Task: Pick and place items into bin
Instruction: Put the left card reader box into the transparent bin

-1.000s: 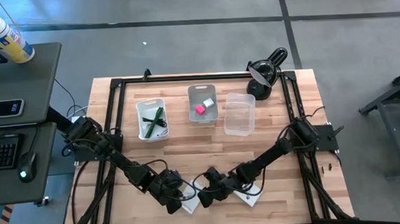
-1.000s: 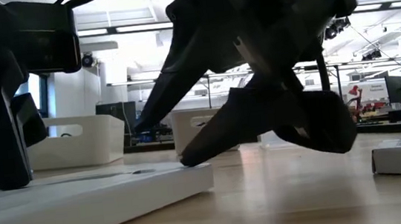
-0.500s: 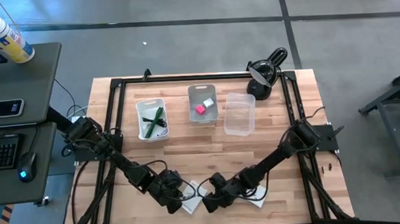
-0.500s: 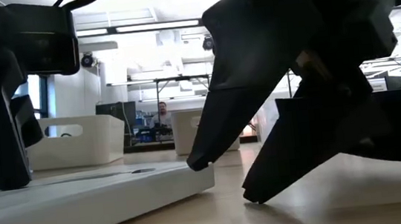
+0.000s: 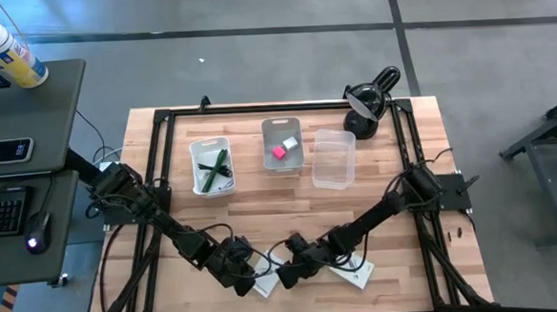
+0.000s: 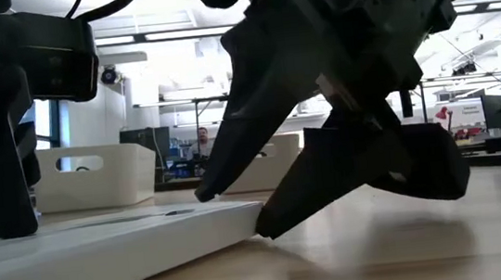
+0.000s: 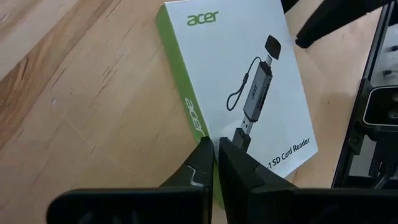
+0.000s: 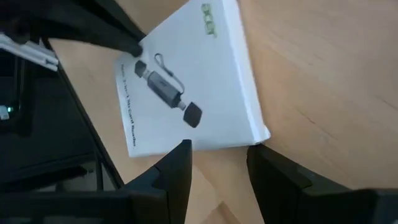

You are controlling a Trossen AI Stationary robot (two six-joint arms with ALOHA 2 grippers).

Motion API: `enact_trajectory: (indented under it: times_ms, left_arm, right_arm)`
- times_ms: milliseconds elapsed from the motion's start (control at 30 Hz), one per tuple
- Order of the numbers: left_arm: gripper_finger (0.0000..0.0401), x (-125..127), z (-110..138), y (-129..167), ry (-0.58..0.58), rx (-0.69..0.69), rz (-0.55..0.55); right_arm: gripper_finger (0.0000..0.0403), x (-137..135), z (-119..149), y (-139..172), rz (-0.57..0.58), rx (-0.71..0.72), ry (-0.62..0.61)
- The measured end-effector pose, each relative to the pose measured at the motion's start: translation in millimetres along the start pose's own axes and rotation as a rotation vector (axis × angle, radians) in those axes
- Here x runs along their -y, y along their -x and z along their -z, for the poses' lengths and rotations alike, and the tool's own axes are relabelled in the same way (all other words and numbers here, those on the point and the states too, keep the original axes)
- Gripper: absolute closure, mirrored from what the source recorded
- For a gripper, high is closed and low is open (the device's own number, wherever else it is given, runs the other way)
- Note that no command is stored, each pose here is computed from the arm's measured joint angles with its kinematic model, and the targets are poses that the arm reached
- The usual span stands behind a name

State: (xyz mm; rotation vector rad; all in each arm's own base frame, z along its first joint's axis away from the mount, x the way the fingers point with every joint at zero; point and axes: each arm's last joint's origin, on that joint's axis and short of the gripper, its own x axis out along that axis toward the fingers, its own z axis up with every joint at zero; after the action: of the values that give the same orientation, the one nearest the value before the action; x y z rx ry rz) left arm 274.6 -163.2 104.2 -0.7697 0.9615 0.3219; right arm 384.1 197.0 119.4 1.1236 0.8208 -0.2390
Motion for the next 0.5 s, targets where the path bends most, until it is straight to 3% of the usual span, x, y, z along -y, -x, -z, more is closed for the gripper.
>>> enact_trajectory:
  times_ms: [300,500]
  left_arm:
    - [0.0401,0,0,0,0.0,-0.001,-0.001]
    - [0.0401,0,1,-3,0.011,-0.006,0.002]
  right_arm:
    - [0.0258,-13,-9,1,-0.117,0.092,0.057]
    - [0.0258,-7,-10,0,-0.065,0.035,0.017]
